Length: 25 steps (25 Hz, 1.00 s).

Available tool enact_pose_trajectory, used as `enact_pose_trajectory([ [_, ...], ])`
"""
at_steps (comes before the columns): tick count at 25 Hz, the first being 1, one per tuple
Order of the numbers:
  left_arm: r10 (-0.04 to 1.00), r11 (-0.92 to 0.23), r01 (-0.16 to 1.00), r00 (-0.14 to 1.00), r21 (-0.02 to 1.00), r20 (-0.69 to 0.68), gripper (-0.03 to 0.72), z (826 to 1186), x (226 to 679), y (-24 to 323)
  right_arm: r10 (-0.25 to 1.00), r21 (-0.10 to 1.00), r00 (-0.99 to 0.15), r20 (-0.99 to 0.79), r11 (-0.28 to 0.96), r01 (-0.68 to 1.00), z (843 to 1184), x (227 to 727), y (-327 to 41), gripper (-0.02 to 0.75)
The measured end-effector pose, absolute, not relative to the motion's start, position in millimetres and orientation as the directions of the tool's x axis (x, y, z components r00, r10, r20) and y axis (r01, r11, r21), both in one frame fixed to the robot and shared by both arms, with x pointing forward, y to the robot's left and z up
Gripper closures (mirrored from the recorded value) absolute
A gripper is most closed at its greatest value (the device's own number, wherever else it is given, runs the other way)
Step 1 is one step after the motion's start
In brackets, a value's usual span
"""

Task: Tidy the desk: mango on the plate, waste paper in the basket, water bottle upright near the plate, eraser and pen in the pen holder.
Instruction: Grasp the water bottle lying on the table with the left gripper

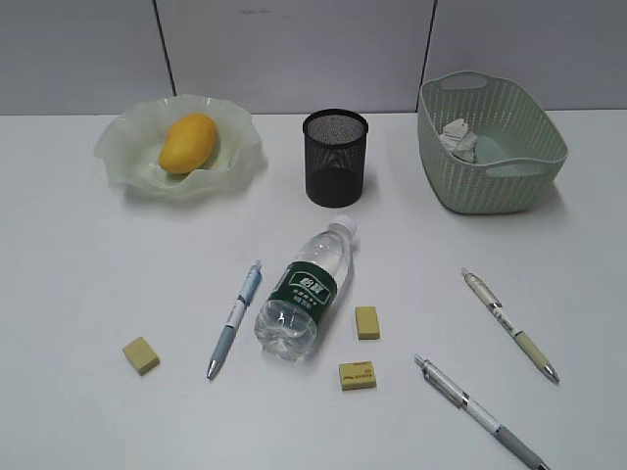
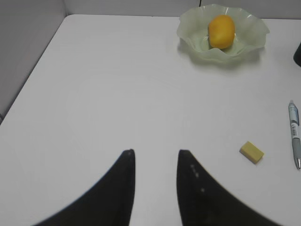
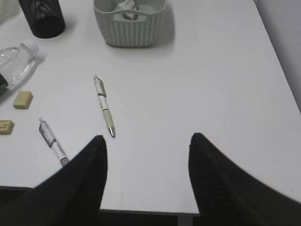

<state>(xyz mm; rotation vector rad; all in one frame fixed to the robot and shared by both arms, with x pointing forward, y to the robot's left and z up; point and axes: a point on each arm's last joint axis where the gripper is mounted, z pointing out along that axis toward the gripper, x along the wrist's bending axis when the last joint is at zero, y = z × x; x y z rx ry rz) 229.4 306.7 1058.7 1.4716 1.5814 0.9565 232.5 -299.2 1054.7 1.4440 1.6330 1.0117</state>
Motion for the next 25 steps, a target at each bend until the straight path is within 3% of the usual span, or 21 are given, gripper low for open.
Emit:
enact_pose_trajectory([
  [4,0.998,0.055,0.429,-0.047,0.902,-0.039,0.449,1058.7,229.4,306.7,0.998,0.903,-0.066,-0.017,0.044,0.428,1054.8,232.5,-298.9,0.292],
  [25,0.998,0.055,0.429,-0.047,0.902,-0.039,0.449,1058.7,229.4,306.7,0.998,0.903,-0.064,-0.017,0.042,0.427,1054.9,232.6,-298.9,0.289],
])
